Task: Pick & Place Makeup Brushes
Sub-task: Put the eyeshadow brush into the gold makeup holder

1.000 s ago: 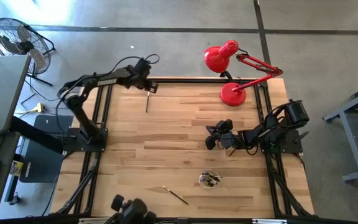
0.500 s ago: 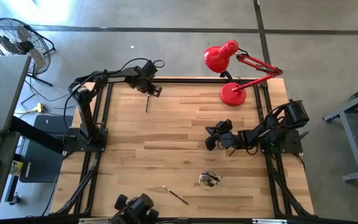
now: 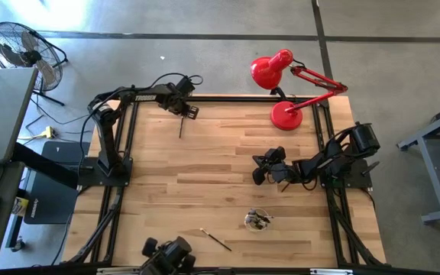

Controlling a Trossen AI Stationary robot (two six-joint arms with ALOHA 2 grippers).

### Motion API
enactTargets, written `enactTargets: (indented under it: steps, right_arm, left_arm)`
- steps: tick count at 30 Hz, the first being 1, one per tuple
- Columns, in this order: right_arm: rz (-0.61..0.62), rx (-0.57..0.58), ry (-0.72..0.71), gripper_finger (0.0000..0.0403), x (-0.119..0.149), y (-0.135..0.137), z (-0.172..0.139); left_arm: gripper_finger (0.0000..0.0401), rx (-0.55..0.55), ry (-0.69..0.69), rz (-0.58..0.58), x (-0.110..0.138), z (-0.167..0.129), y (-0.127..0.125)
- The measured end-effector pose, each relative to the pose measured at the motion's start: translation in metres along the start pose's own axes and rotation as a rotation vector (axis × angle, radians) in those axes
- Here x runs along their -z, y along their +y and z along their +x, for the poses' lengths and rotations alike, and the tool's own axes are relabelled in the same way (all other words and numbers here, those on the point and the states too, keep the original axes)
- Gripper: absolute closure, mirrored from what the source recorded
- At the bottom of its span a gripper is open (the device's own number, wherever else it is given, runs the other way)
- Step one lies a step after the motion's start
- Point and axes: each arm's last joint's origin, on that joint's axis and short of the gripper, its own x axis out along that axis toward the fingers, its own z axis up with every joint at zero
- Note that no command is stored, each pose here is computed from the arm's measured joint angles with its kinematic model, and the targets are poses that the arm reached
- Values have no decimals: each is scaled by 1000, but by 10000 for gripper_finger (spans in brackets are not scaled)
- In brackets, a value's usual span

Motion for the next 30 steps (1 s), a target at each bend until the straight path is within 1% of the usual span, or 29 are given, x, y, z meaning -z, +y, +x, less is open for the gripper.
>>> enactTargets:
  steps: [3,5,7,9,11,17,19,24,30]
  right_arm:
    - [0,0,0,397,0,0,0]
    - [0,0,0,397,0,0,0]
    - [0,0,0,397,0,0,0]
    - [0,0,0,399,0,0,0]
    - [0,0,0,401,0,0,0]
    - [-5,3,5,399,1,0,0]
    - [-5,-3,10,399,1,0,0]
    - [-5,-43,44,401,2,1,0]
    - [6,-45,70,399,4,0,0]
  left_arm:
    - [301,-2,-7,0,0,0,0]
    - [314,-1,-7,8,0,1,0]
    - [341,1,-13,24,-1,1,-1]
    - [376,-4,-26,41,-2,1,-1]
    - [393,-8,-34,62,-1,1,-5]
    - [399,34,-53,135,3,-1,-20]
    - [400,77,-47,166,5,-4,-27]
    - [401,144,-46,232,15,-10,-49]
    - [401,198,-81,319,26,-31,-71]
